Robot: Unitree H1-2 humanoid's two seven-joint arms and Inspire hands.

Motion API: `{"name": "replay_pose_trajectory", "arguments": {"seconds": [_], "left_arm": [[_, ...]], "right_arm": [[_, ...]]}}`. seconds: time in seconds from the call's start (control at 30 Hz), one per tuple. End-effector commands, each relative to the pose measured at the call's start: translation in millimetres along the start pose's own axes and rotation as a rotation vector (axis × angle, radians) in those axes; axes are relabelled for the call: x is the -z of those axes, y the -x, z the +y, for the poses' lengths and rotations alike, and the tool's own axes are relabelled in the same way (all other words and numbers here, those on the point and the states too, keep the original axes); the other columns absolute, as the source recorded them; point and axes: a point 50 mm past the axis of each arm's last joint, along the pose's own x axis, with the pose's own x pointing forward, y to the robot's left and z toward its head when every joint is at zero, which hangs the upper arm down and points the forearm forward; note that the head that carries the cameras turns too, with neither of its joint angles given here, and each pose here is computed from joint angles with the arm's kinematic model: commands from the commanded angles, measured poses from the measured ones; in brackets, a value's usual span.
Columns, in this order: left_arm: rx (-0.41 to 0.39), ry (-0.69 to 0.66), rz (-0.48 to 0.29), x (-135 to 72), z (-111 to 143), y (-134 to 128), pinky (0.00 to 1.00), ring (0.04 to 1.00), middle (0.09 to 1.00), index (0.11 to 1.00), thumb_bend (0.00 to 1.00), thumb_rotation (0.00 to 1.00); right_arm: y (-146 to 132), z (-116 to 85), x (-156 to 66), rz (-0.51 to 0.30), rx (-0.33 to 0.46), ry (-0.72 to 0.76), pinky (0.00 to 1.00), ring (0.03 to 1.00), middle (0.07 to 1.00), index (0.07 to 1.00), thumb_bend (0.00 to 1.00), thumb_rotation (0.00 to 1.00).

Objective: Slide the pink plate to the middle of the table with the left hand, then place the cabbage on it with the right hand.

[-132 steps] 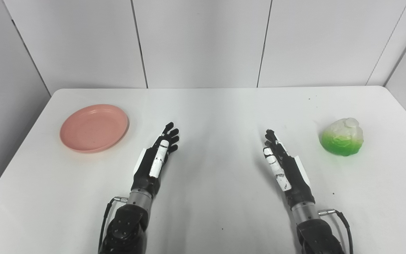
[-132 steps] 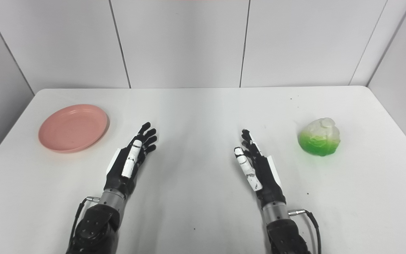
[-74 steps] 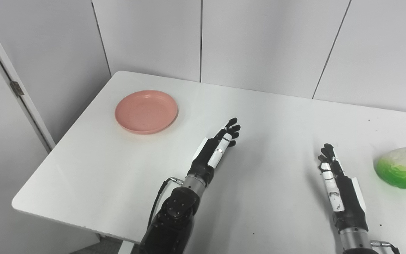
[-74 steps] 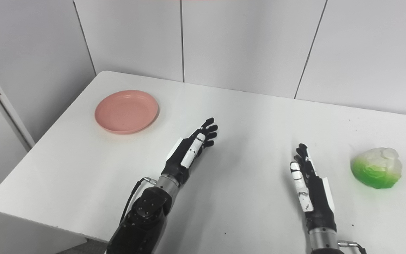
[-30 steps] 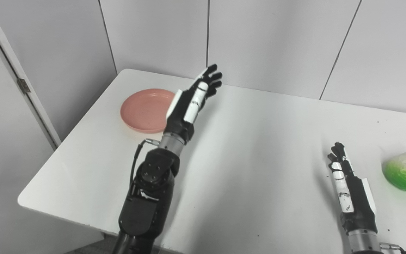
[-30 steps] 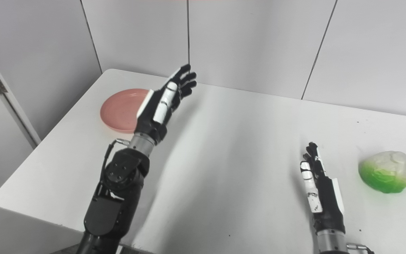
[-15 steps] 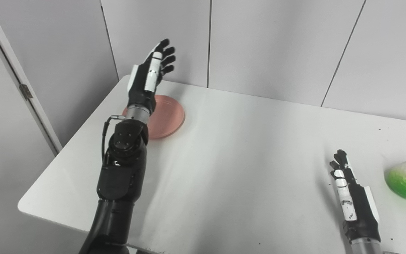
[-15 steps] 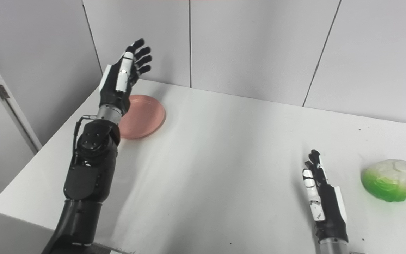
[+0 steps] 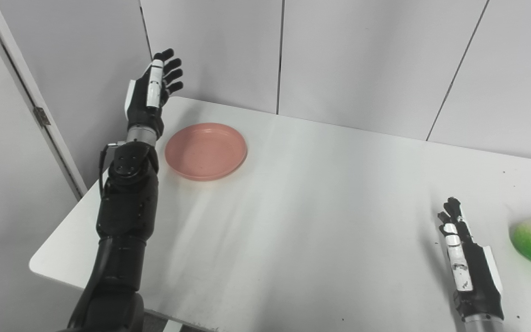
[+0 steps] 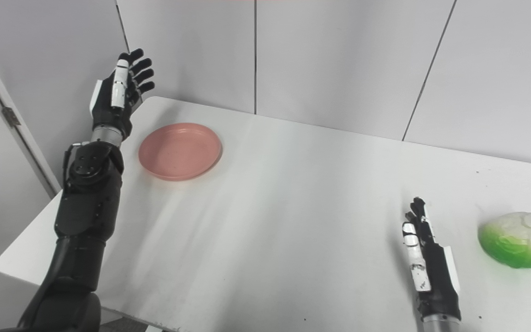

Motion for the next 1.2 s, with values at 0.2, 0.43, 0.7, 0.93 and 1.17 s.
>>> {"name": "replay_pose_trajectory", "arguments": {"seconds": [0.2, 0.43, 0.7, 0.93, 1.17], "left_arm": [[-0.053, 0.011, -0.081, -21.1, 29.8, -20.8, 0.81, 0.837, 0.838, 0.839, 0.39, 1.00], [-0.043, -0.013, -0.039, -4.1, 47.5, -21.4, 0.84, 0.880, 0.881, 0.873, 0.41, 1.00], [-0.082, 0.010, 0.043, 17.3, 56.2, -21.0, 0.87, 0.881, 0.885, 0.861, 0.40, 1.00], [-0.098, 0.018, 0.108, 36.7, 63.6, -23.2, 0.89, 0.895, 0.893, 0.877, 0.42, 1.00], [-0.122, 0.033, 0.168, 54.4, 63.3, -25.2, 0.88, 0.887, 0.884, 0.868, 0.40, 1.00]], "right_arm": [[7.2, -3.4, 5.4, 0.013, 0.000, -0.002, 0.98, 0.971, 0.984, 0.982, 0.18, 1.00], [7.1, -3.0, 4.9, 0.019, 0.001, 0.001, 0.98, 0.967, 0.981, 0.981, 0.17, 1.00], [7.5, -3.9, 4.4, 0.028, 0.003, -0.001, 0.99, 0.973, 0.982, 0.981, 0.20, 1.00], [8.2, -3.9, 3.0, 0.020, -0.002, 0.002, 0.98, 0.971, 0.983, 0.983, 0.19, 1.00], [8.2, -3.0, 2.6, 0.019, -0.003, 0.006, 0.98, 0.970, 0.980, 0.981, 0.18, 1.00]]}}
